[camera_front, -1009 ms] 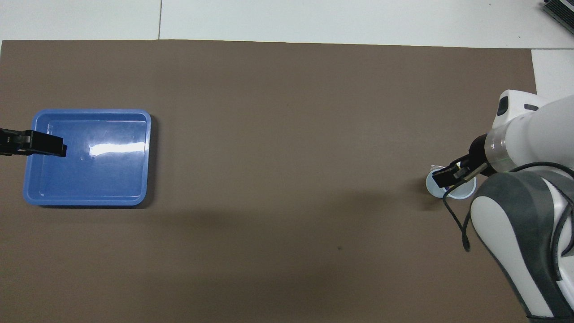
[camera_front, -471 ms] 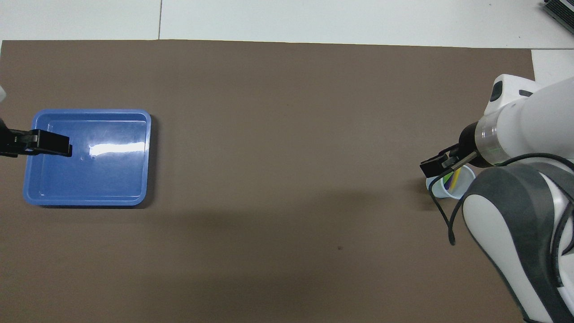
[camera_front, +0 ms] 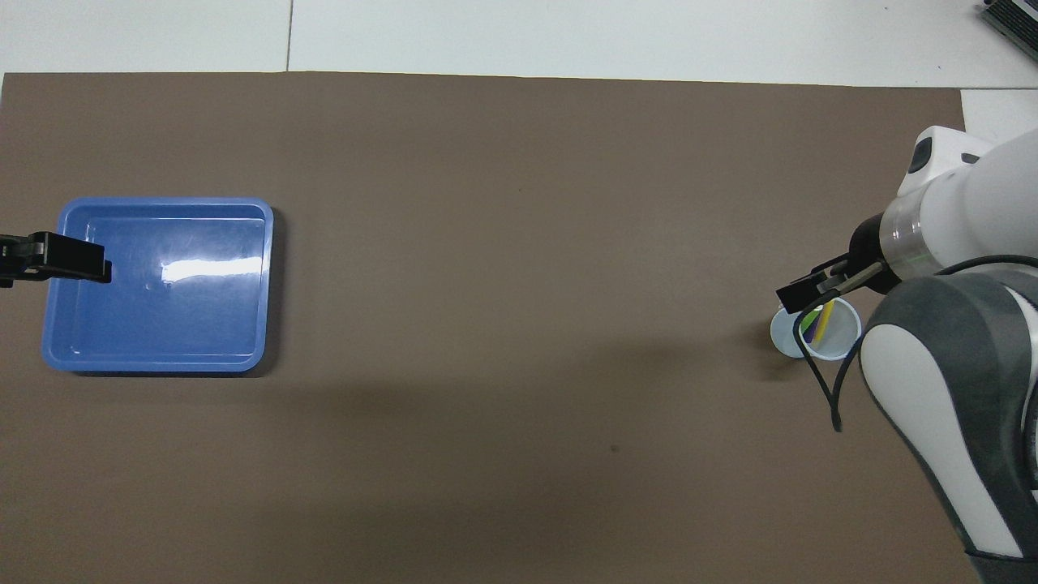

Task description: Transfer and insert pens with both arms

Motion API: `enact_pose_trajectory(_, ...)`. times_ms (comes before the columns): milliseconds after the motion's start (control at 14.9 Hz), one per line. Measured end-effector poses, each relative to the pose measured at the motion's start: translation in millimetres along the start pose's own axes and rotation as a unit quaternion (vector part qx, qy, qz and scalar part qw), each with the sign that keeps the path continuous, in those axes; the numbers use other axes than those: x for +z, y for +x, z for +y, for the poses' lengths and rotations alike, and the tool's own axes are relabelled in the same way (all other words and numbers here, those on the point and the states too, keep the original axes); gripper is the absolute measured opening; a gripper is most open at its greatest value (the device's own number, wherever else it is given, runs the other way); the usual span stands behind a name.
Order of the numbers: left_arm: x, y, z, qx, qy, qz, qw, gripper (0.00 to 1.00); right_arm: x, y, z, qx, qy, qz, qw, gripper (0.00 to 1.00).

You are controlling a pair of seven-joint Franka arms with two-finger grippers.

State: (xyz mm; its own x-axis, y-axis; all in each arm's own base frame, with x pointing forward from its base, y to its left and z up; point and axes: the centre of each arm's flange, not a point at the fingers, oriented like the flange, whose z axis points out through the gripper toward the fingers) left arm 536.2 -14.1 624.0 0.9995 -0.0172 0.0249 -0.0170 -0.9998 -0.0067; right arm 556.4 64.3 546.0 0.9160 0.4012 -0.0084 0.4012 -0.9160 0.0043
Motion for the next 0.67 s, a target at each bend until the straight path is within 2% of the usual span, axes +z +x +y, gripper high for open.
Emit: enact_pose_trajectory(673,0,0,-2,-0.002,0.0,0.0,1.0,1.0,-27,-7,8,0.017,-0.001,0.001,1.0,1.0)
